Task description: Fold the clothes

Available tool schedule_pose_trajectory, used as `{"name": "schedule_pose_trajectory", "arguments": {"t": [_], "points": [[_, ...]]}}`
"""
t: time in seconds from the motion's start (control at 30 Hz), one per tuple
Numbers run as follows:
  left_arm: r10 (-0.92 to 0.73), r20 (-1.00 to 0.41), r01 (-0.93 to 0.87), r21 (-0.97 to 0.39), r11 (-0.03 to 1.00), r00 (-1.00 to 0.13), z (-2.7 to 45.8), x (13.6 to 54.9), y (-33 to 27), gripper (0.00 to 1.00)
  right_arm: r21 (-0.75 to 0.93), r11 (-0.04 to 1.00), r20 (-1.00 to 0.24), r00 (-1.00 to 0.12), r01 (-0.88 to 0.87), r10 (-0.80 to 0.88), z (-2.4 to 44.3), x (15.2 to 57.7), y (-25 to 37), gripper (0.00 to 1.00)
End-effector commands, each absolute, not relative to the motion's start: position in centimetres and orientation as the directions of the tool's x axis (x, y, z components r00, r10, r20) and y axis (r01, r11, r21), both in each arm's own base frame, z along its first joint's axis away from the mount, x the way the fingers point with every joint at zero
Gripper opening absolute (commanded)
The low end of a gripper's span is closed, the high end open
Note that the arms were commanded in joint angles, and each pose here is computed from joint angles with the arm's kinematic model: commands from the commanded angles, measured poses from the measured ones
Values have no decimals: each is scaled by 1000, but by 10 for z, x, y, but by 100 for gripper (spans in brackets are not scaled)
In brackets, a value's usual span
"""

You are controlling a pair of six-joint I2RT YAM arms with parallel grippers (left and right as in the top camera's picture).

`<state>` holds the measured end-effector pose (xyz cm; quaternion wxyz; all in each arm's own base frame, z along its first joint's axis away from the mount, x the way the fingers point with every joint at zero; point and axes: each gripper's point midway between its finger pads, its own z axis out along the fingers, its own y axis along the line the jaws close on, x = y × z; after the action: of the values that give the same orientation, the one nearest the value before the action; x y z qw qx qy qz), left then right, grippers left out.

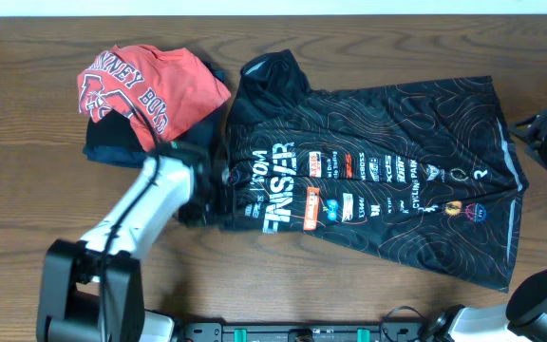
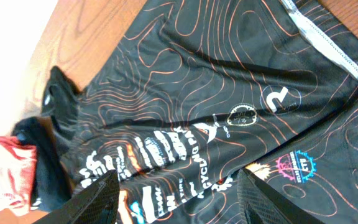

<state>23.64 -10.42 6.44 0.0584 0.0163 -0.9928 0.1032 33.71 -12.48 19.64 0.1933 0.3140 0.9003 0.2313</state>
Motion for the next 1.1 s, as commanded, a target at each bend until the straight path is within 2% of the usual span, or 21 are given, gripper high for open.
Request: {"name": "schedule_pose_trajectory", "arguments": {"t": [0.0, 0.13, 0.4, 0.57, 0.83, 0.9, 1.07], "points": [[9, -90, 22, -142, 990, -996, 121, 288, -95, 6, 481, 744, -215, -760, 463, 613, 190, 334, -117, 59], [18, -227, 47, -122, 991, -974, 153, 320, -95, 6, 435, 767, -193, -784, 471, 590, 175, 330, -111, 60], [18, -367, 56, -94, 994, -930, 161, 356, -95, 6, 421, 762, -149, -791, 492, 594, 146, 325, -102, 61], [14, -389, 91, -180, 980, -921, 166, 359, -118, 6, 419, 757, -130, -793, 501, 596, 136, 321, -99, 61], [55, -432, 146, -181, 972, -900, 171, 363, -138, 6, 403, 759, -120, -793, 511, 598, 133, 317, -100, 61], [56, -422, 135, -161, 978, -905, 169, 361, -134, 6, 371, 763, -119, -788, 530, 605, 130, 314, -105, 62], [63, -380, 61, 15, 998, -923, 161, 351, -98, 6, 348, 743, -78, -772, 572, 631, 115, 305, -104, 61]]}}
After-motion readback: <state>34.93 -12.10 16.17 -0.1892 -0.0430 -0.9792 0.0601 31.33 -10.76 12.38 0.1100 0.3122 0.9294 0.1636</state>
